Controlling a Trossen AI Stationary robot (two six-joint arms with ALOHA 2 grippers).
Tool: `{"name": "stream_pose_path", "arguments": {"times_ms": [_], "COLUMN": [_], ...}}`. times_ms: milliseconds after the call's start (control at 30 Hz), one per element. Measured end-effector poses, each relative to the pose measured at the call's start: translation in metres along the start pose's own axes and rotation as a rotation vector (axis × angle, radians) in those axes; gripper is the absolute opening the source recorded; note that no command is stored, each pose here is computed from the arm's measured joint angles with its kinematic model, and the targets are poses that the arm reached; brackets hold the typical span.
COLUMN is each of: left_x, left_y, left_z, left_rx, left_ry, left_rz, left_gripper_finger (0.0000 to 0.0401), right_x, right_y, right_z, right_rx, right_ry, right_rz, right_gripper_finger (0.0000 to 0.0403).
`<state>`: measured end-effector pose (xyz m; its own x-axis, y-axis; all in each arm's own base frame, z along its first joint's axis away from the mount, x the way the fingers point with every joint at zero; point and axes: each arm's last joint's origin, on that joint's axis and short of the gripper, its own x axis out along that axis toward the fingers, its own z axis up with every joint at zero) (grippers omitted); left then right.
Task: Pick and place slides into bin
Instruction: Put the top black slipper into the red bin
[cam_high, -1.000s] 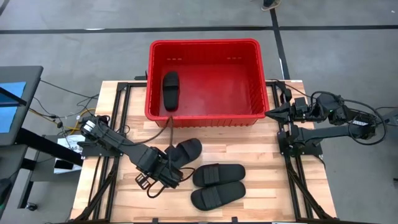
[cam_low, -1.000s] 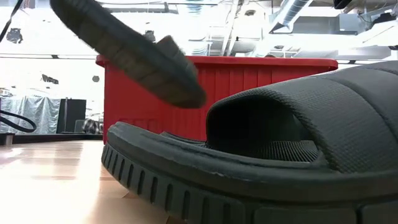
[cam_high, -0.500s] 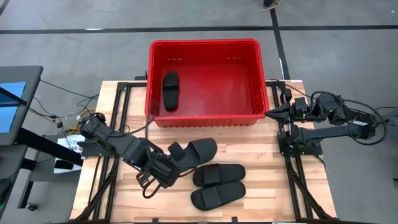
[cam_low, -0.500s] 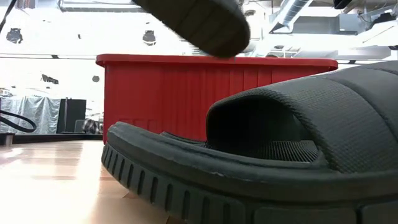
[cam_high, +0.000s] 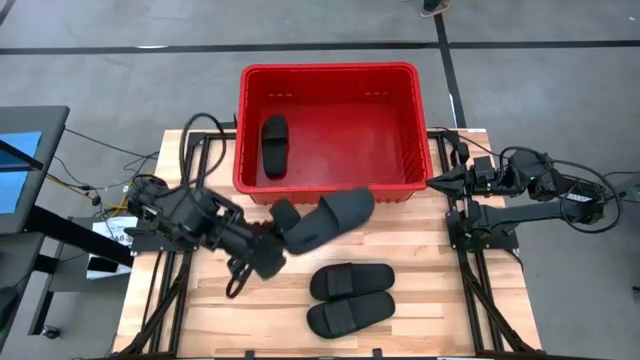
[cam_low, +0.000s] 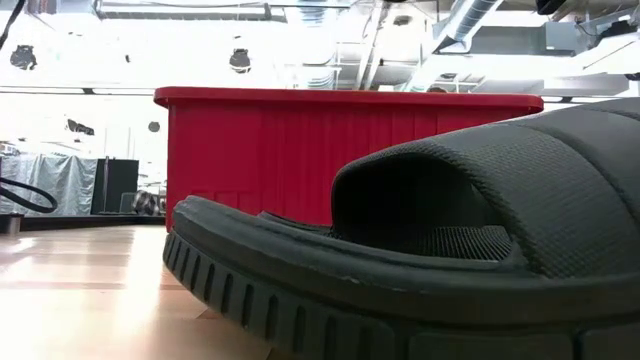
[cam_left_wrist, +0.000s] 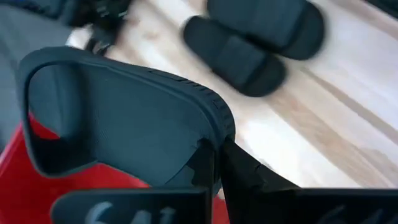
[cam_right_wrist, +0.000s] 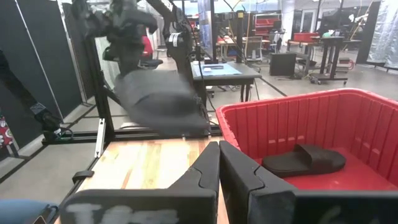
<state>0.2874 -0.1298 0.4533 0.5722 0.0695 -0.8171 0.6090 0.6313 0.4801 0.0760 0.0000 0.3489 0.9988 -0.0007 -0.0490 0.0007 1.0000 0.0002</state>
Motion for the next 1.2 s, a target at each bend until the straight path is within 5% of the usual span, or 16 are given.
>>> {"name": "stream_pose_path", "arguments": {"times_ms": [367,733,933,1200], "left_x": [0.005,0.018,0.033,0.092], "left_y": [0.056,0.117,0.131,0.129], "left_z": [-0.047,-0.112,-0.136,-0.162], "left_rx": [-0.208,-0.466,-0.598,-0.632], "left_ry": [0.123,0.196,0.252,0.387], "left_rz": [0.137,0.157,0.168,0.078], "left_gripper_finger": [0.0,0.0,0.0,0.0], "right_x": [0.0,0.0,0.0,0.0], "right_y": [0.0,0.0,0.0,0.0], "right_z": [0.0,0.0,0.0,0.0], "right_rx": [0.0,0.0,0.0,0.0], "right_ry": [0.0,0.0,0.0,0.0], "right_rz": [0.0,0.0,0.0,0.0], "right_gripper_finger": [0.0,0.0,0.0,0.0]}}
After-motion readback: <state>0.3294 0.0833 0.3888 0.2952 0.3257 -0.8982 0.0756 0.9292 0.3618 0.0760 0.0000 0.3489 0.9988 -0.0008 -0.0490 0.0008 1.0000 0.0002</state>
